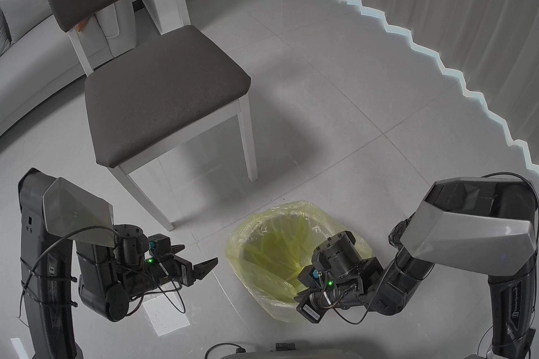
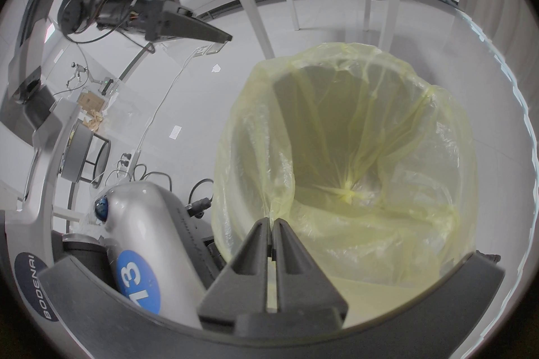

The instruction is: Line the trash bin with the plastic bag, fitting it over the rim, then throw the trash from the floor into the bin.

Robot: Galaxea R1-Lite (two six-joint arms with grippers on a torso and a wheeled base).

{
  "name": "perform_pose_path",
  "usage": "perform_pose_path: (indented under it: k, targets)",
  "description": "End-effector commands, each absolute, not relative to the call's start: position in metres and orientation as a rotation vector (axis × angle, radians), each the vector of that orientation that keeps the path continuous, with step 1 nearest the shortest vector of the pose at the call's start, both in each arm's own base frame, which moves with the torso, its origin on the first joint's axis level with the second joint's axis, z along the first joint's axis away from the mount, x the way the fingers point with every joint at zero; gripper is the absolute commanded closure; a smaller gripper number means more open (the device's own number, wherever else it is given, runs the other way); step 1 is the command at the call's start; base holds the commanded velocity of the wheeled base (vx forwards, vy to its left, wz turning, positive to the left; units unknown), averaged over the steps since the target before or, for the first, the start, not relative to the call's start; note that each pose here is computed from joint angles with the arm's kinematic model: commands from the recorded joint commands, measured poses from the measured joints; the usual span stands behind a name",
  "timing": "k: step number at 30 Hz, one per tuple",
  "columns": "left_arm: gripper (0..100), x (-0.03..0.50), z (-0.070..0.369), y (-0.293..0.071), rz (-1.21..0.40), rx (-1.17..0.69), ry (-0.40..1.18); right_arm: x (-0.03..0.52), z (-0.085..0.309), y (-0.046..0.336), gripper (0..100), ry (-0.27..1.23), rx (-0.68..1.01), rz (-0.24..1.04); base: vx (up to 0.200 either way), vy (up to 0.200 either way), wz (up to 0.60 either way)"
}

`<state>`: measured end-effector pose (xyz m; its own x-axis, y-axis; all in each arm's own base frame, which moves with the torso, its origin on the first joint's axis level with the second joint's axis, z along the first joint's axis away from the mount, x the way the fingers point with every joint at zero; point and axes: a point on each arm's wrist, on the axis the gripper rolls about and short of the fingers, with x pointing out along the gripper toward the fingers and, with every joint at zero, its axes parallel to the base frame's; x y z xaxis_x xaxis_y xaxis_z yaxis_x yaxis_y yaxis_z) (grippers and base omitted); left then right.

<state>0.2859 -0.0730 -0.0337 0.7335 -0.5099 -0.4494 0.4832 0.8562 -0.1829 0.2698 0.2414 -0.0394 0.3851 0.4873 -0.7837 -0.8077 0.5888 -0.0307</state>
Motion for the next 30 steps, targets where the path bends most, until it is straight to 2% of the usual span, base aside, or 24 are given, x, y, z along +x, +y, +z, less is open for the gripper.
perform_pose_path:
  k: [1, 14, 20, 30]
  targets:
    - [0, 0.286, -0.036, -0.075, -0.554, -0.054, 0.506, 0.255, -0.037, 0.247, 100, 0.822, -0.469, 0.897, 0.000, 0.000, 0.00]
    - [0, 0.284, -0.040, -0.087, -0.594, -0.042, 0.512, 0.237, -0.070, 0.264, 100, 0.857, -0.512, 0.946, 0.000, 0.000, 0.00]
    - [0, 0.287, -0.041, -0.095, -0.614, -0.036, 0.501, 0.242, -0.068, 0.273, 100, 0.857, -0.461, 0.925, 0.000, 0.000, 0.00]
    - [0, 0.293, -0.053, -0.108, -0.646, -0.013, 0.500, 0.246, -0.067, 0.277, 100, 0.892, -0.472, 0.918, 0.000, 0.000, 0.00]
